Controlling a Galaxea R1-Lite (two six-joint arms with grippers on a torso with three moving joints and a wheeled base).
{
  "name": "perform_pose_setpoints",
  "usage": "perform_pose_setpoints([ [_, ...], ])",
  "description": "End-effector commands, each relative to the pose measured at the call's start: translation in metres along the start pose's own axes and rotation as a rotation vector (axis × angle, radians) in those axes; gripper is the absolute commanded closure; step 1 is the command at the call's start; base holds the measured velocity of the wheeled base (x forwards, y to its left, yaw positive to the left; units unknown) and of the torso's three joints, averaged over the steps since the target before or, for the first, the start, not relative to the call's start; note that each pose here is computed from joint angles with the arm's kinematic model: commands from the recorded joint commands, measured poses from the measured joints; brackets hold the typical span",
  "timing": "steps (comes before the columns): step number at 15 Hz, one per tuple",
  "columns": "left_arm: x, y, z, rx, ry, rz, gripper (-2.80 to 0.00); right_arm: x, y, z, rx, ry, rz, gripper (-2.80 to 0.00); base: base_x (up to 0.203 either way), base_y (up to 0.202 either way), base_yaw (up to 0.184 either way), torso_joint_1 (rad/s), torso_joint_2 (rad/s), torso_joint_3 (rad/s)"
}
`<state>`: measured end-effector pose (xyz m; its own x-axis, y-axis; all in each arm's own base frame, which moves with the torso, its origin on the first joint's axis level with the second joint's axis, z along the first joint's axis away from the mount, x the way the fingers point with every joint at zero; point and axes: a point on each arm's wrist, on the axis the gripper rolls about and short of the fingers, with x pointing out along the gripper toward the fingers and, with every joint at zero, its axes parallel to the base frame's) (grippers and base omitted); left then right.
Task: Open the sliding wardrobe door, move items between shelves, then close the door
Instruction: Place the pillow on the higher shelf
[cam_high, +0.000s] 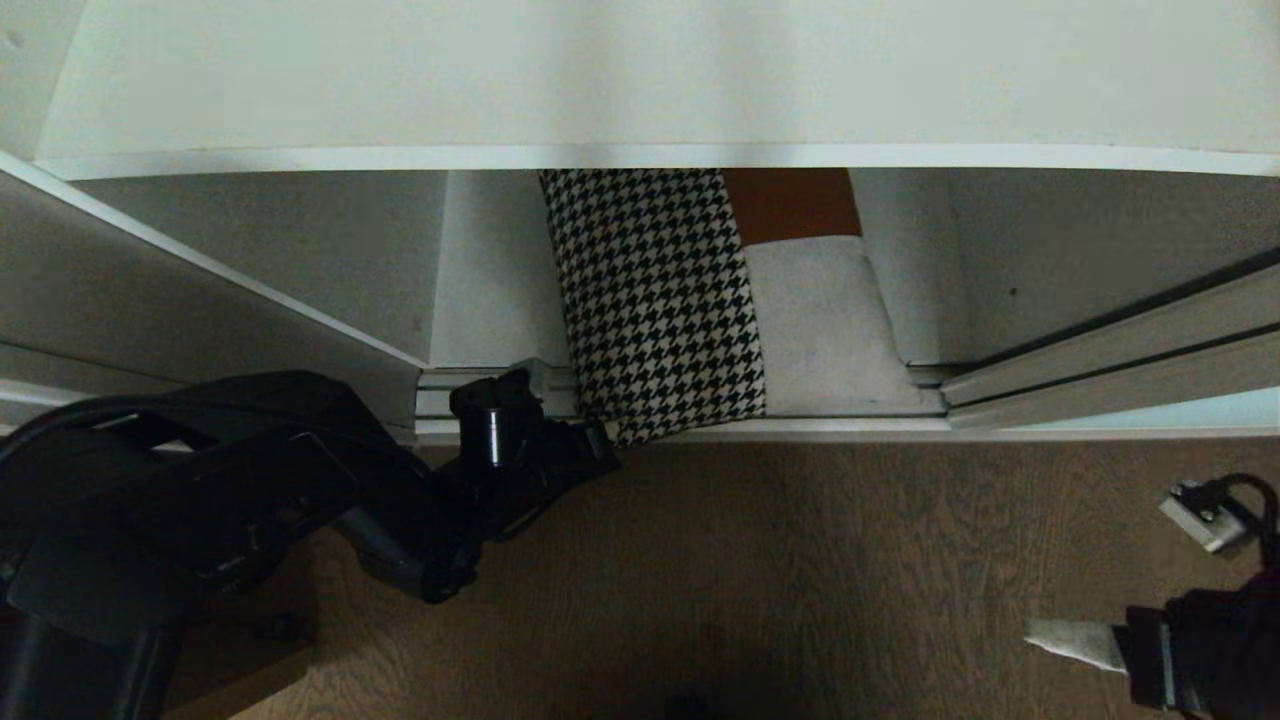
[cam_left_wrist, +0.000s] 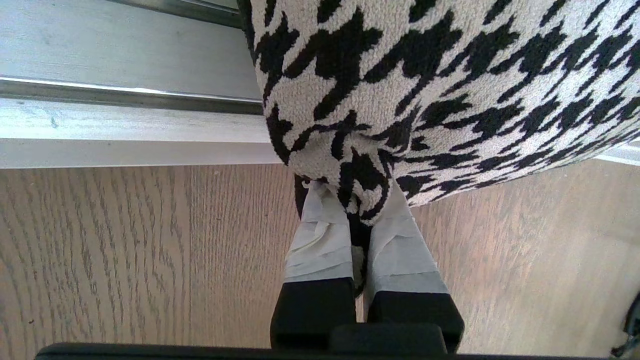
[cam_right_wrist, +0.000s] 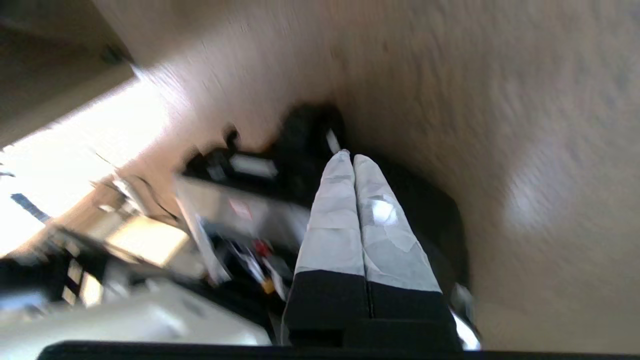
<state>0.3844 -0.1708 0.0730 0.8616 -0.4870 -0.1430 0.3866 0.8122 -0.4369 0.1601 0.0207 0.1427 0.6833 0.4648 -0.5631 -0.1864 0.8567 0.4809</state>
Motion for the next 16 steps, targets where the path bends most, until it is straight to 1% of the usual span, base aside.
perform_pose_setpoints([
  [1,0.000,0.000,0.001,-0.002,-0.007,-0.004,0.00,0.036,-0.002,0.015,0.030,0.032,0.028,0.00,0.000,0.000,0.000,0.000,0.00,0.000],
  [4,-0.001,-0.001,0.001,-0.002,-0.007,-0.004,0.00,0.061,0.001,0.039,0.025,-0.013,0.060,0.00,0.000,0.000,0.000,0.000,0.00,0.000],
  [6,-0.001,0.000,0.000,-0.002,-0.001,-0.002,0.00,0.068,0.007,0.054,0.014,-0.052,0.083,0.00,0.000,0.000,0.000,0.000,0.00,0.000],
  [8,-0.002,-0.001,0.001,-0.001,-0.012,-0.007,0.00,0.075,0.011,0.059,0.006,-0.048,0.097,0.00,0.000,0.000,0.000,0.000,0.00,0.000],
  [10,-0.001,0.000,-0.001,-0.001,-0.012,-0.006,0.00,0.090,0.007,0.063,0.038,-0.039,0.094,0.00,0.000,0.000,0.000,0.000,0.00,0.000],
  [11,-0.001,0.000,-0.001,-0.001,-0.008,-0.008,0.00,0.097,0.005,0.065,0.048,-0.050,0.099,0.00,0.000,0.000,0.000,0.000,0.00,0.000],
  [13,-0.002,-0.002,-0.006,-0.001,0.004,-0.013,0.00,0.106,0.004,0.072,0.037,-0.105,0.125,0.00,0.000,0.000,0.000,0.000,0.00,0.000],
  [16,-0.001,-0.002,-0.009,0.001,0.011,-0.012,0.00,0.113,-0.006,0.076,0.041,-0.128,0.119,0.00,0.000,0.000,0.000,0.000,0.00,0.000],
])
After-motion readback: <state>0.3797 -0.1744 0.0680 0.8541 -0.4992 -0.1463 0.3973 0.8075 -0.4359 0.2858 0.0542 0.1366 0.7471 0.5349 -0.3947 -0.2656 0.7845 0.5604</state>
